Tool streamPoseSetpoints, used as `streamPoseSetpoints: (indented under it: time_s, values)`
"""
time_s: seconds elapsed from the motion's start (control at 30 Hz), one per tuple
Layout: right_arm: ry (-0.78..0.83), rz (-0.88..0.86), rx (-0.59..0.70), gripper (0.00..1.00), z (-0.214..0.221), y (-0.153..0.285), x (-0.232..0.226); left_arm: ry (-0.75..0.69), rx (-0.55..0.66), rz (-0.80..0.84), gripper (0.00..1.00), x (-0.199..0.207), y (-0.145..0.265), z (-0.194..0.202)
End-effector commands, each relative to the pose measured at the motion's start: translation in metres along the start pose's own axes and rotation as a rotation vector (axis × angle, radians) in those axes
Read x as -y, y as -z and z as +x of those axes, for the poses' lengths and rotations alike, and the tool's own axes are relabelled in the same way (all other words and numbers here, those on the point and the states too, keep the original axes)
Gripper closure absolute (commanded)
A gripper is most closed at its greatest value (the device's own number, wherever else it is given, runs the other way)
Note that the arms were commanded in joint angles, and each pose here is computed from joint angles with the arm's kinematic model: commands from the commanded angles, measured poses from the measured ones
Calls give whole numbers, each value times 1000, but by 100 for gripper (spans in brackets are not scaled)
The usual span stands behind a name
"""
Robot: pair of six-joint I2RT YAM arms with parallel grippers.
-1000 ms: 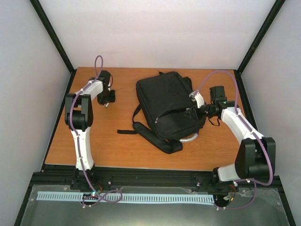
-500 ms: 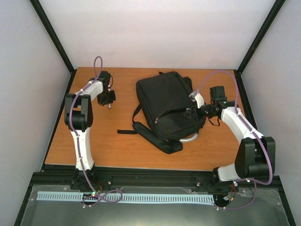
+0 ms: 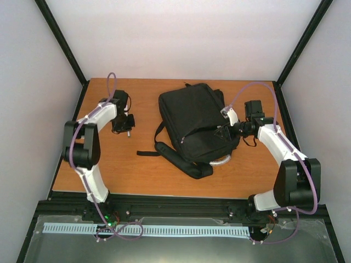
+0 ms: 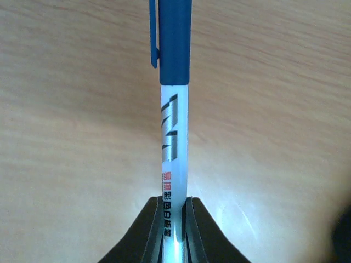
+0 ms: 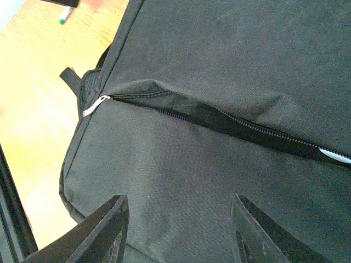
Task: Pack the student bag
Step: Pick up the stationery from the center of the board.
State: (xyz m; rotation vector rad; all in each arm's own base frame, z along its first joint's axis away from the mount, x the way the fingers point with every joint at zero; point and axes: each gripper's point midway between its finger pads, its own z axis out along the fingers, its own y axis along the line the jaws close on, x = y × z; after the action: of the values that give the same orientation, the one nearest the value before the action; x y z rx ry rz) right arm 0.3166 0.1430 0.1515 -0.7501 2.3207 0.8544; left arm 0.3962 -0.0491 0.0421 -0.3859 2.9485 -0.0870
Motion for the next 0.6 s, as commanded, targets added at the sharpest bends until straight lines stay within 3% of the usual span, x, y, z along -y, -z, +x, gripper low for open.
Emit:
streamPoseSetpoints:
  time_s: [0.0, 0.3, 0.43, 0.57]
  values:
    - [14, 9, 43, 50, -13, 14, -5, -71, 134, 203, 99, 44, 71, 11]
    - [13, -54, 103, 50, -46, 41, -33, -125, 391, 739, 99, 114, 182, 57]
    - [-10, -146, 146, 49, -69, 55, -54, -196, 509, 855, 99, 138, 208, 71]
    - [-16, -187, 191, 49, -94, 68, -65, -290, 524, 985, 99, 168, 224, 91]
